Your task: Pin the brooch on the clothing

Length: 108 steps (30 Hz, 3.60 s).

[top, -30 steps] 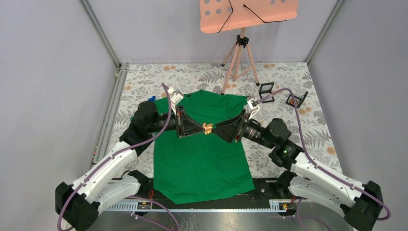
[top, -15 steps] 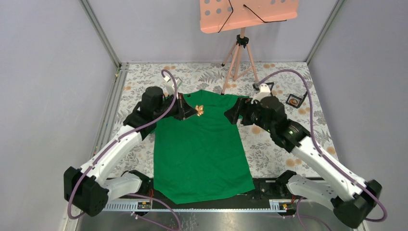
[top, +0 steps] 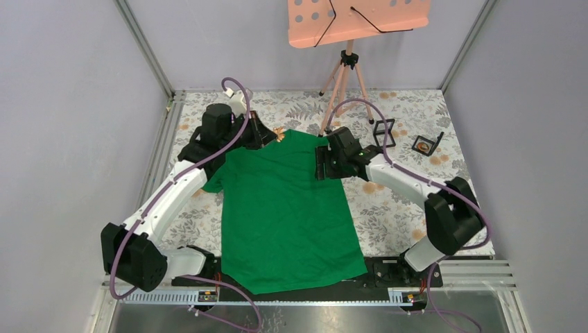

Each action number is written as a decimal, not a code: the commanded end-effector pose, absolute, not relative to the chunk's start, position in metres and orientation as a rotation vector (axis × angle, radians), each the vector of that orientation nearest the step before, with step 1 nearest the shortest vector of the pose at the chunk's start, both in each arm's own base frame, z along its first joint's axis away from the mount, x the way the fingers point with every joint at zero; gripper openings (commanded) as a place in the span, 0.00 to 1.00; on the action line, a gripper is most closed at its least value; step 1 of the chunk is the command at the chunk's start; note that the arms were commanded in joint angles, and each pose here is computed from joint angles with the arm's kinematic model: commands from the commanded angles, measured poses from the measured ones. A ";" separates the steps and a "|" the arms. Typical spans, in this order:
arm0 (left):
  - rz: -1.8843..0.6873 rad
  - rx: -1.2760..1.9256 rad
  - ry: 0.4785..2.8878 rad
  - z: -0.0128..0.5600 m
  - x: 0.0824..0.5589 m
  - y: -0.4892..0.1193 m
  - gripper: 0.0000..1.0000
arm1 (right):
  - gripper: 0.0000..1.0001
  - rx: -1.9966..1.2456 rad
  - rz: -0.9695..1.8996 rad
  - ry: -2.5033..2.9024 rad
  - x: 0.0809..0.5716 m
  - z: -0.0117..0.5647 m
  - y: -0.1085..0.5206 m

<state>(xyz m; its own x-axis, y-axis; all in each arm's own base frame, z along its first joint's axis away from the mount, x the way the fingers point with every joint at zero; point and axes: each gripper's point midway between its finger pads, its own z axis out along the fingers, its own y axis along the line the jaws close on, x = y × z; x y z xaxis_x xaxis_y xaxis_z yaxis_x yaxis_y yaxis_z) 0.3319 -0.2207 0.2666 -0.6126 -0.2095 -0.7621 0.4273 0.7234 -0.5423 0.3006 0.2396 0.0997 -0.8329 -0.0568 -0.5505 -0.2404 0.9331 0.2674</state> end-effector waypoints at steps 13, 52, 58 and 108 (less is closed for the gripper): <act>-0.972 0.185 1.939 0.293 0.322 -0.216 0.00 | 0.61 -0.365 0.220 2.650 0.263 0.026 0.277; -1.011 0.194 1.934 0.296 0.318 -0.220 0.00 | 0.07 -0.491 -0.008 2.645 0.217 0.007 0.261; -1.016 0.192 1.938 0.294 0.318 -0.220 0.00 | 0.07 -0.477 0.039 2.646 0.208 0.014 0.262; -0.812 -0.377 2.065 0.125 0.316 -0.135 0.00 | 0.49 -0.592 0.225 2.541 0.356 0.028 0.376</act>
<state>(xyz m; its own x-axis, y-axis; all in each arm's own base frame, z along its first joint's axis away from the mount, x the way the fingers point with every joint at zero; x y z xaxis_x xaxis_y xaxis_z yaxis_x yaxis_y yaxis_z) 0.3047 -0.1306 0.1122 -0.6195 -0.5165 -0.5911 -0.0207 0.7635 -0.6455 0.3420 0.3787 0.0204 -0.7742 -0.3832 -0.5038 -0.4787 0.8752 0.0700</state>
